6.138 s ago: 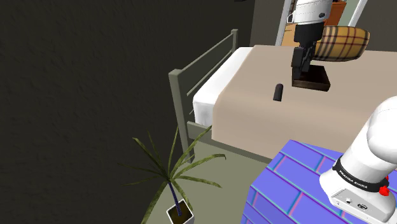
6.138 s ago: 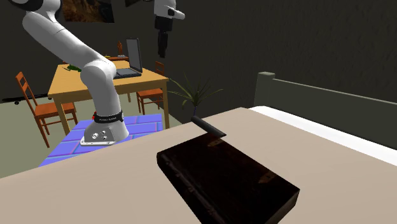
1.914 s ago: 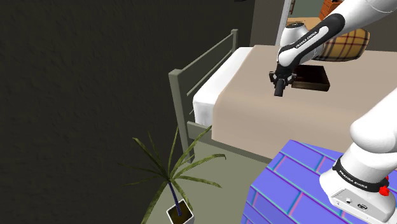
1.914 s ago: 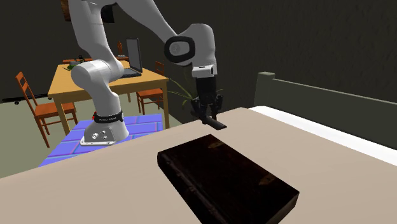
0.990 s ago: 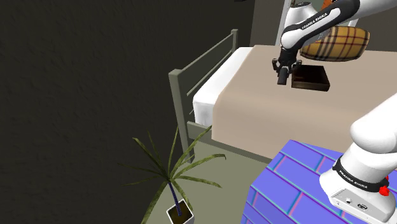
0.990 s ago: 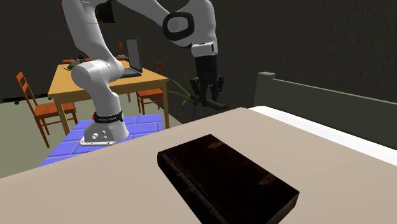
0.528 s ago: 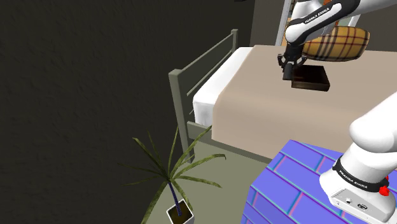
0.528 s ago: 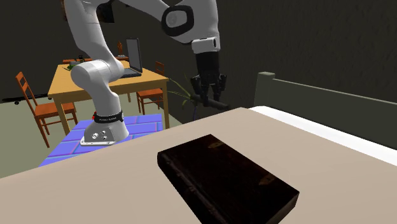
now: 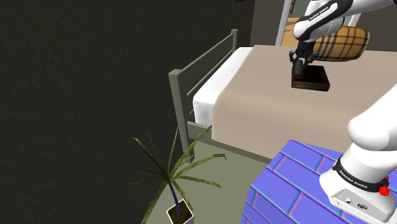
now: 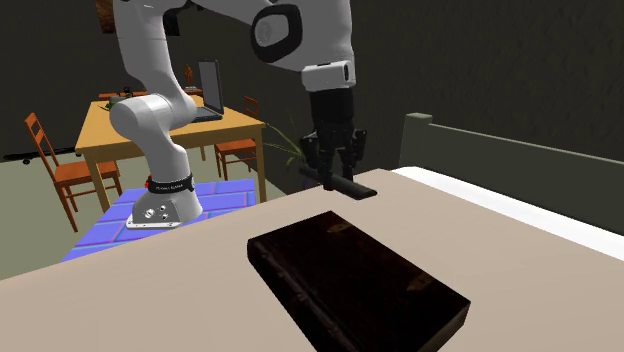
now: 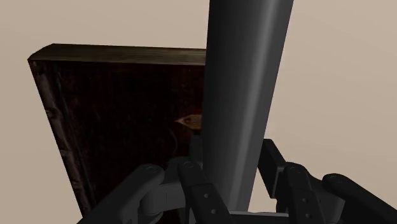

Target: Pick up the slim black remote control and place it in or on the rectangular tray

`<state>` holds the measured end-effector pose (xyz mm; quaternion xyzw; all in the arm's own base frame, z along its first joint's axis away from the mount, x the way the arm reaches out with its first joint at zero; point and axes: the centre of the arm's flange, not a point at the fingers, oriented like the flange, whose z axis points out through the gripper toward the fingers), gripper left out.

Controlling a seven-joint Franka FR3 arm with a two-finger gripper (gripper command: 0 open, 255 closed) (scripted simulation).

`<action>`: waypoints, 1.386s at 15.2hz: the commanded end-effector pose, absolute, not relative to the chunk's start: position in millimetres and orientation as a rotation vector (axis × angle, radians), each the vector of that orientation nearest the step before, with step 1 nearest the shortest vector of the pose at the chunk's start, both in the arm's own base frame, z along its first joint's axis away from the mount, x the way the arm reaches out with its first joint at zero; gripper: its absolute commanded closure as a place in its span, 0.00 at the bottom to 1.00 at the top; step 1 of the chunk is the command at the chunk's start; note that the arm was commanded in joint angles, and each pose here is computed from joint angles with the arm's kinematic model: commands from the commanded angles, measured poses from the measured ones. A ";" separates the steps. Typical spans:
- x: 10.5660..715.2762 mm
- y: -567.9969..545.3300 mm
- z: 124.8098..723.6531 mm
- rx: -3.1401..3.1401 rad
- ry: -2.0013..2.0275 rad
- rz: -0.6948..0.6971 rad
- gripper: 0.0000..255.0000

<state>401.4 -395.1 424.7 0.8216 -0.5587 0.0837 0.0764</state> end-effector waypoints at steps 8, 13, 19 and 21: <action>378.0 -512.3 419.7 2.463 -1.672 0.252 1.00; 372.1 -544.3 402.4 2.463 -1.672 0.252 1.00; 372.1 -544.3 370.7 2.463 -1.672 0.252 1.00; 372.1 -544.2 361.2 2.463 -1.672 0.252 1.00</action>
